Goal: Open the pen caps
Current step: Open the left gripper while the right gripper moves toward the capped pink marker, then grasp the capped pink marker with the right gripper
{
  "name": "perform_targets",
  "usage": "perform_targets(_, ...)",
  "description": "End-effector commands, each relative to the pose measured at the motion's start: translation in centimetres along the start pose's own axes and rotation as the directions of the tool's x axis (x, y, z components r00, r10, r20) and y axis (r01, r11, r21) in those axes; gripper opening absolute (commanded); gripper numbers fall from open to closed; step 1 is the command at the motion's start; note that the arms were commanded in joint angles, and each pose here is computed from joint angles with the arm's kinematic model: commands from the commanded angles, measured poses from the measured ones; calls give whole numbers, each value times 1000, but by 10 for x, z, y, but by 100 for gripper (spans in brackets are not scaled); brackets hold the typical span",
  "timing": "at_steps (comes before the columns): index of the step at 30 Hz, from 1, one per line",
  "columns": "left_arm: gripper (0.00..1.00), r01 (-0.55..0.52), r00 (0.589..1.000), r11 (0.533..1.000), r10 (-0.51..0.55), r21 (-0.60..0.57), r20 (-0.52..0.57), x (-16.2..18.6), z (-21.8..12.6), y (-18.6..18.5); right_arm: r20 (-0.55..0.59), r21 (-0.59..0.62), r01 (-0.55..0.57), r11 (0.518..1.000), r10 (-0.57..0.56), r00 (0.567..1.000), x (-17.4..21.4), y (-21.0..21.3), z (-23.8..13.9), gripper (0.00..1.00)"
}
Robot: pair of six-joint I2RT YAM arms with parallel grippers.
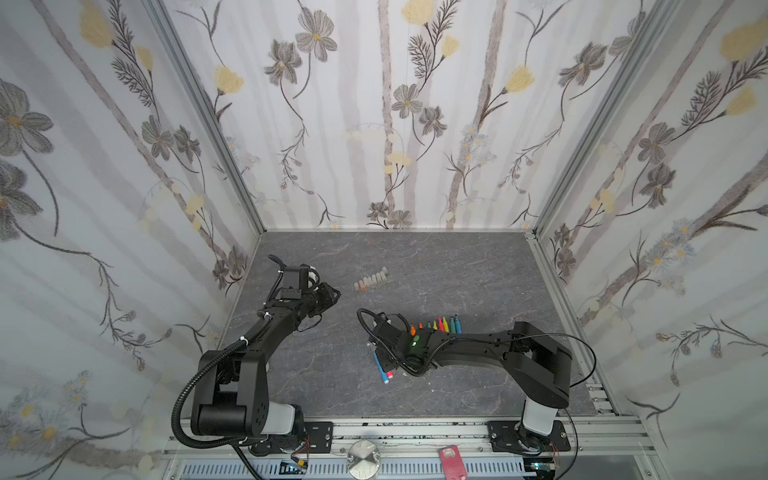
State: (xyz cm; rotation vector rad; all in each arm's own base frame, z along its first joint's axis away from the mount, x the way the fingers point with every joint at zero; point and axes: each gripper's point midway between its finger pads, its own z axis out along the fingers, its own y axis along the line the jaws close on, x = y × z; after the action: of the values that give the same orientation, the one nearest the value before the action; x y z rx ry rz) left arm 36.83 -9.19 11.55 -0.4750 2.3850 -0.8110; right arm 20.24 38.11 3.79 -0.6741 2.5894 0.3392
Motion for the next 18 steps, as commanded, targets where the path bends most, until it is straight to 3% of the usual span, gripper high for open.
perform_targets(1,31,-16,1000,1000,16,4,5,0,-2,-1,-20,8,-7,1000,8,1000,4,0,3,38)
perform_targets(18,32,-27,1000,1000,27,11,6,1,-13,-5,-88,22,19,1000,-17,996,24,-1,15,29)
